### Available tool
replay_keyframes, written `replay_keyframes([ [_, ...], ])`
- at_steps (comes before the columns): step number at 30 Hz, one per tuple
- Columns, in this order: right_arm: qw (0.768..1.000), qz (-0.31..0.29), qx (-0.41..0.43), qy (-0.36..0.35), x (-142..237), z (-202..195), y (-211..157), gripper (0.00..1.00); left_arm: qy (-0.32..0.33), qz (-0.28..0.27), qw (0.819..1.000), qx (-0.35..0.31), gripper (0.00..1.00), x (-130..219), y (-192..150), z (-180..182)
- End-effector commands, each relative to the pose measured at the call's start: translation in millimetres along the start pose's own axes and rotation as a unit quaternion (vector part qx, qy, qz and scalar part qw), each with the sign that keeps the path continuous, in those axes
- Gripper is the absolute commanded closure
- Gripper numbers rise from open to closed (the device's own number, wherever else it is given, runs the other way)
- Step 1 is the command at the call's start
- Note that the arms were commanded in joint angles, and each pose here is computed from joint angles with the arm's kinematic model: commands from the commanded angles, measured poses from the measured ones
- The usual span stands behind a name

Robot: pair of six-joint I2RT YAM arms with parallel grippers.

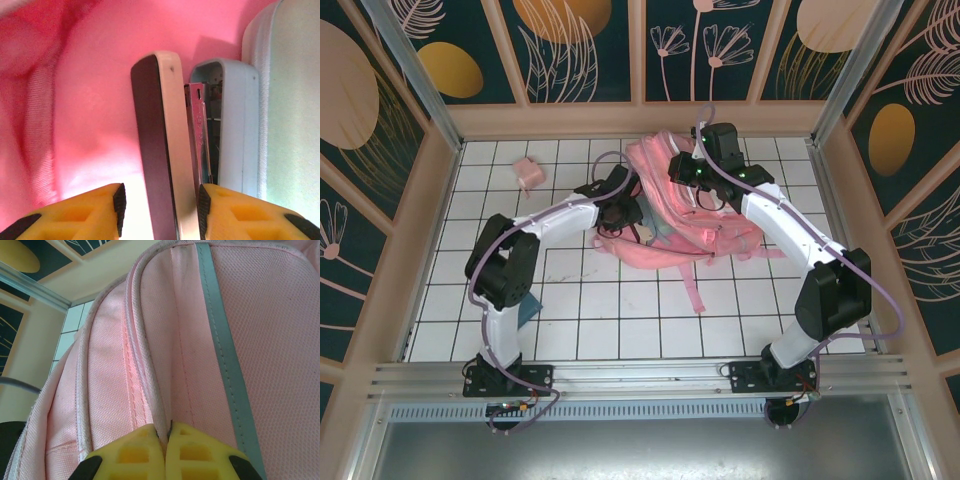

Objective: Pack the student bag

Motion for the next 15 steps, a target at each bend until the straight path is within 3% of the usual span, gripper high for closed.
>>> replay_keyframes([
  [1,0.999,-0.033,0.014,0.029,13,15,14,1.0,0.001,-0.041,0.999,-0.012,0.56,40,18,-1],
  [4,0.999,-0.032,0.017,0.034,12,17,11,1.0,0.017,-0.062,0.998,-0.012,0.56,57,26,15],
  [15,0.998,-0.026,0.035,0.046,6,30,-3,1.0,0.136,-0.094,0.983,0.086,0.53,98,33,143],
])
Point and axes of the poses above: each hand's point on the last joint's axis, 136 mm out from that joint toward the fingers, its own x axis back along the fingers, its own z axis along the line the jaws close on, y = z × x, the point moved 5 cm from there along x, back along the fingers, and after that the axes turned 7 degrees about x, right-handed, at the moved point
